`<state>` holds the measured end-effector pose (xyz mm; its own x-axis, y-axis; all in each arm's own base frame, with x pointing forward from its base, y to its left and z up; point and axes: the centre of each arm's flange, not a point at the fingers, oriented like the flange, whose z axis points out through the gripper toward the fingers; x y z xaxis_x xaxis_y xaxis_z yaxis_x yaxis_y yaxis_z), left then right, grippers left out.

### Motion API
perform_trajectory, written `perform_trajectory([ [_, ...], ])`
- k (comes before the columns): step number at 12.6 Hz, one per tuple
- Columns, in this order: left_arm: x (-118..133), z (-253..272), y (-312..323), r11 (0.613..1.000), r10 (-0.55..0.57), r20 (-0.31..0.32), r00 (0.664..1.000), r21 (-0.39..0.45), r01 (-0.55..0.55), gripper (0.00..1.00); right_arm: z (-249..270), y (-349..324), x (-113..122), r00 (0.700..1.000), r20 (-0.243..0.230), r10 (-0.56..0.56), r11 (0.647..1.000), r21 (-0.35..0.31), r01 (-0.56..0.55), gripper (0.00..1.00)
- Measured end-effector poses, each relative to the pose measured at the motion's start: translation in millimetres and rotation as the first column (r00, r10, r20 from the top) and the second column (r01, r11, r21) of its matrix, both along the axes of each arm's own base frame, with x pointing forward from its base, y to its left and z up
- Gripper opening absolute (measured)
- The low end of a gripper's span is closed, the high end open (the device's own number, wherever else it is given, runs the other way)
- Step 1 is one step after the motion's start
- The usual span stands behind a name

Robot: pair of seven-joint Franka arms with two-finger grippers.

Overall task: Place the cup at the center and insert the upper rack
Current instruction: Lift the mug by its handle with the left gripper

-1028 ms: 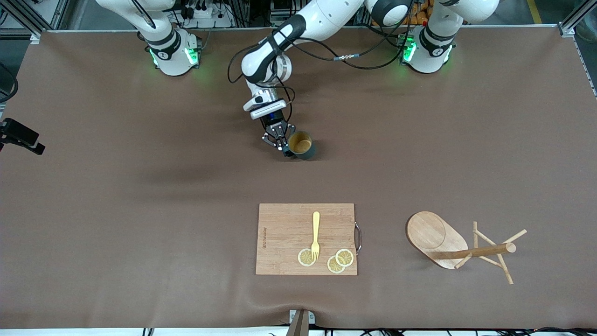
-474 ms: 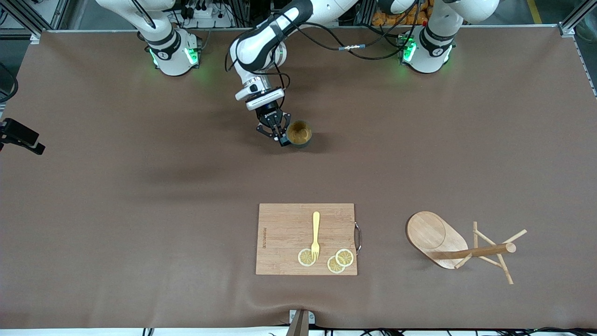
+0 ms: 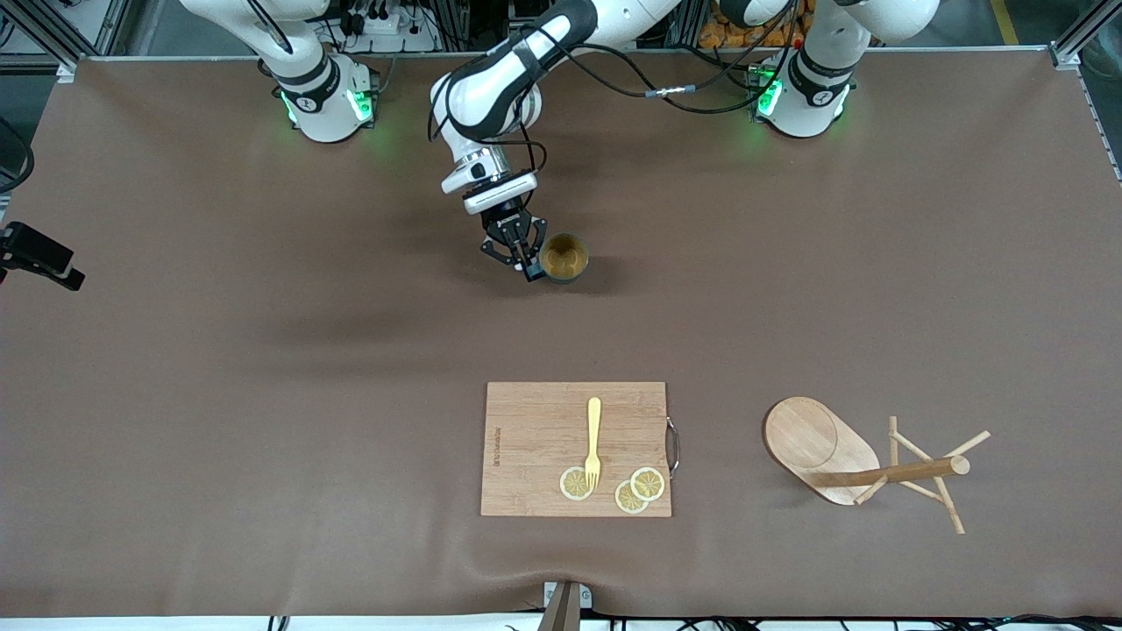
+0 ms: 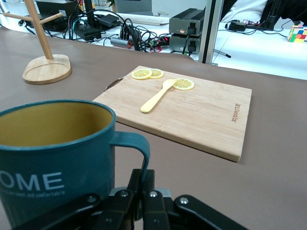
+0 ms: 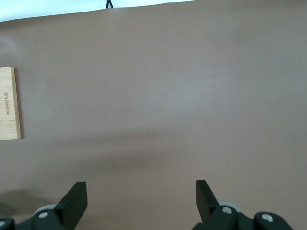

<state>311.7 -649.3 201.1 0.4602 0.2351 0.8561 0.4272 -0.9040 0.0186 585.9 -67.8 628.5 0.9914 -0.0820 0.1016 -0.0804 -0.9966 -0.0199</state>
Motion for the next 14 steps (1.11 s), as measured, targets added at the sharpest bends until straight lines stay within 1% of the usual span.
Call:
perform_trajectory([
  [3, 17, 16, 3, 0.999, 0.016, -0.016, 1.0, -0.047, -0.017, 0.05, 0, 0, 0, 1.0, 0.0, 0.0, 1.0, 0.0, 0.0, 1.0],
  [5, 33, 28, 7, 0.997, 0.026, -0.031, 0.999, -0.074, -0.028, 0.05, 0, 0, 0, 1.0, 0.0, 0.0, 1.0, 0.0, 0.0, 1.0],
  [7, 52, 42, 14, 0.996, 0.028, -0.062, 0.998, -0.086, -0.033, 0.05, 0, 0, 0, 1.0, 0.0, 0.0, 1.0, 0.0, 0.0, 1.0],
  [11, 95, 84, 28, 0.986, -0.007, -0.149, 0.989, -0.163, -0.018, 0.05, 0, 0, 0, 1.0, 0.0, 0.0, 1.0, 0.0, 0.0, 1.0],
  [14, 116, 106, 37, 0.974, -0.007, -0.178, 0.984, -0.225, -0.033, 0.05, 0, 0, 0, 1.0, 0.0, 0.0, 1.0, 0.0, 0.0, 1.0],
])
